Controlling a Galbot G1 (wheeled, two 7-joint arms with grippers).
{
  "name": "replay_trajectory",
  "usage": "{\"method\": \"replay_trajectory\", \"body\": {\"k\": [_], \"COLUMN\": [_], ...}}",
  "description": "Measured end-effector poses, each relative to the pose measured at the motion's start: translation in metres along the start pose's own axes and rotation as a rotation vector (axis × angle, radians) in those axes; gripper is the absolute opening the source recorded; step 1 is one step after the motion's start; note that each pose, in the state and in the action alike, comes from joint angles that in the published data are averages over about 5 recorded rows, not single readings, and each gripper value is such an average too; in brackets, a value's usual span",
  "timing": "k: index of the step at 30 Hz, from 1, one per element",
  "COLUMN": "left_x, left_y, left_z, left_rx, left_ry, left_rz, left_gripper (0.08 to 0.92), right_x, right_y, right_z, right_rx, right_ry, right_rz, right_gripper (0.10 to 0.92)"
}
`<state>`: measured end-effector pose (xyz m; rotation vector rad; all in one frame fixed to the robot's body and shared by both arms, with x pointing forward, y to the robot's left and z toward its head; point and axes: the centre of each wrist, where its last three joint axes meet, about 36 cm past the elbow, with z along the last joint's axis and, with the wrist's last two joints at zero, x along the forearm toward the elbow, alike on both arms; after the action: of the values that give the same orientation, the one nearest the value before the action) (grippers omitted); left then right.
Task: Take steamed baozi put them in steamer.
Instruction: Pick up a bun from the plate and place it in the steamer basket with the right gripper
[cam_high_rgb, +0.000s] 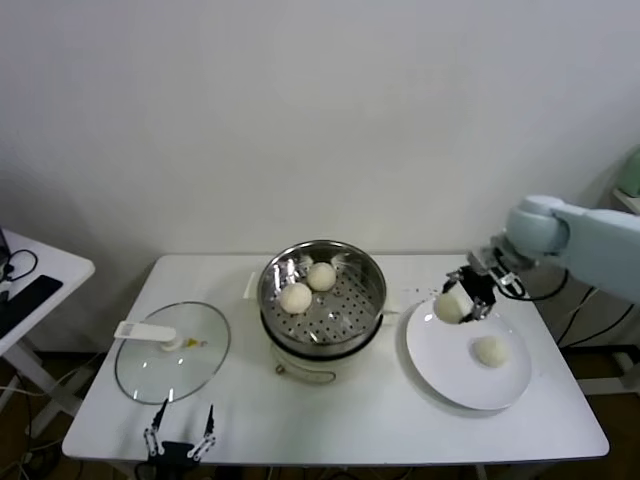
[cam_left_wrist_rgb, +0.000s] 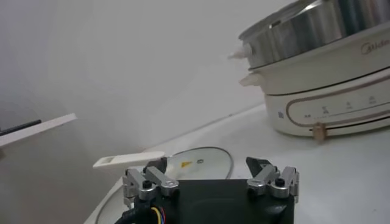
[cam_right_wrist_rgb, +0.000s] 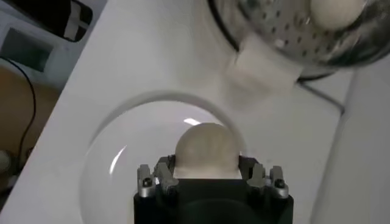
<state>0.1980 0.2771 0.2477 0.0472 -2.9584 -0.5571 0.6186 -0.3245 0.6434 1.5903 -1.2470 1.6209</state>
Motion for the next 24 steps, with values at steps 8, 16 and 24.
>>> {"method": "replay_trajectory", "body": {"k": [8,16,24], "left_x": [0.001,0.001,0.003], "left_y": [-0.002,-0.003,-0.001], "left_z": [0.002,0.002,0.001], "left_rx": [0.000,0.000,-0.002], "left_ry": [0.003,0.000,0.000], "left_rz": [0.004,0.009,0.005], "left_gripper": [0.823,0.823,0.823], "right_x": [0.059,0.059,0.016], "right_y": [-0.048,-0.069,-0.075], "right_z": [-0.079,-0.166,-0.212], "right_rx": [0.327,0.635,0.816], "right_ry": [-0.036,-0.024,-0.004], "right_rz": [0.051,0.030,-0.008], "right_gripper": [0.685,0.685,0.687]}}
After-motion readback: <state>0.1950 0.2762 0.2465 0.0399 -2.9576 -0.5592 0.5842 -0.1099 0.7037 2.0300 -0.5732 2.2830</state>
